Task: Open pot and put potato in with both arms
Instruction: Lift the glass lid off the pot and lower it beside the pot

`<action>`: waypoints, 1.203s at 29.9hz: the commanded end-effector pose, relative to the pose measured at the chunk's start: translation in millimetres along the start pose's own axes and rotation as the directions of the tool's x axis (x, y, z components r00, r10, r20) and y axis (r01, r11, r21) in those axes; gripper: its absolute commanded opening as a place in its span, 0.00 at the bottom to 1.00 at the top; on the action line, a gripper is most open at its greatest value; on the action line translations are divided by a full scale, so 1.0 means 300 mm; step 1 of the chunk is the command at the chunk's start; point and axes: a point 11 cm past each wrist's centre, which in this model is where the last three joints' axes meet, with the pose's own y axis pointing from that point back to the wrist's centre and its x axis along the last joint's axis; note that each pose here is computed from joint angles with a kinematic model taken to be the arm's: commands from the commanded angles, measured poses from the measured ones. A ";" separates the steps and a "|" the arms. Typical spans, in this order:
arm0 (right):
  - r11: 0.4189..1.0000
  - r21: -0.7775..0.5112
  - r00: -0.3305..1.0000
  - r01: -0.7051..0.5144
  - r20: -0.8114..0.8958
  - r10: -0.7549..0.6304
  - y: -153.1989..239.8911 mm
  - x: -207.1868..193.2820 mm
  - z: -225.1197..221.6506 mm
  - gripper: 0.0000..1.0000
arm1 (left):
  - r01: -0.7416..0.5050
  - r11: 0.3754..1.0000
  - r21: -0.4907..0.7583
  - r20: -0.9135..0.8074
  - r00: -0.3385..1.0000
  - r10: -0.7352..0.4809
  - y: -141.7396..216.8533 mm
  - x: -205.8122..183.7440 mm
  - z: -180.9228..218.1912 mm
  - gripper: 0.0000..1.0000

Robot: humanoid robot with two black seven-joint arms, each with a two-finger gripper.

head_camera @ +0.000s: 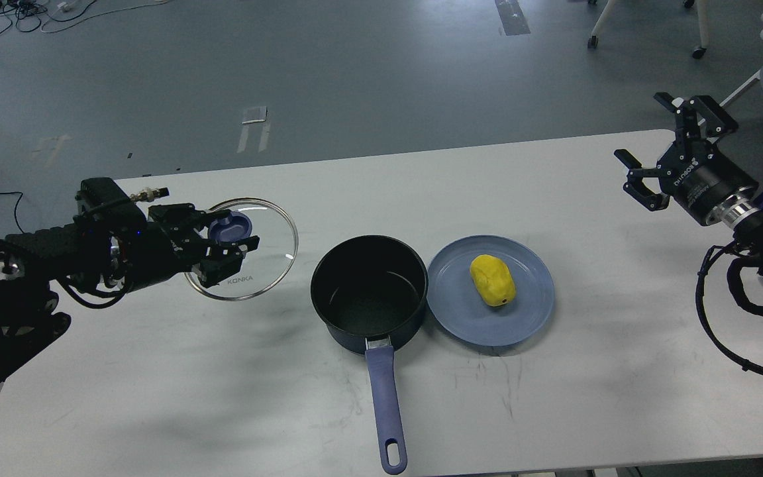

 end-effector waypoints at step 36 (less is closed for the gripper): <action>1.000 0.005 1.000 -0.007 -0.005 0.007 0.005 0.011 -0.012 1.00 | 0.104 0.985 0.141 -0.194 0.978 -0.075 0.055 -0.411 -0.049 0.76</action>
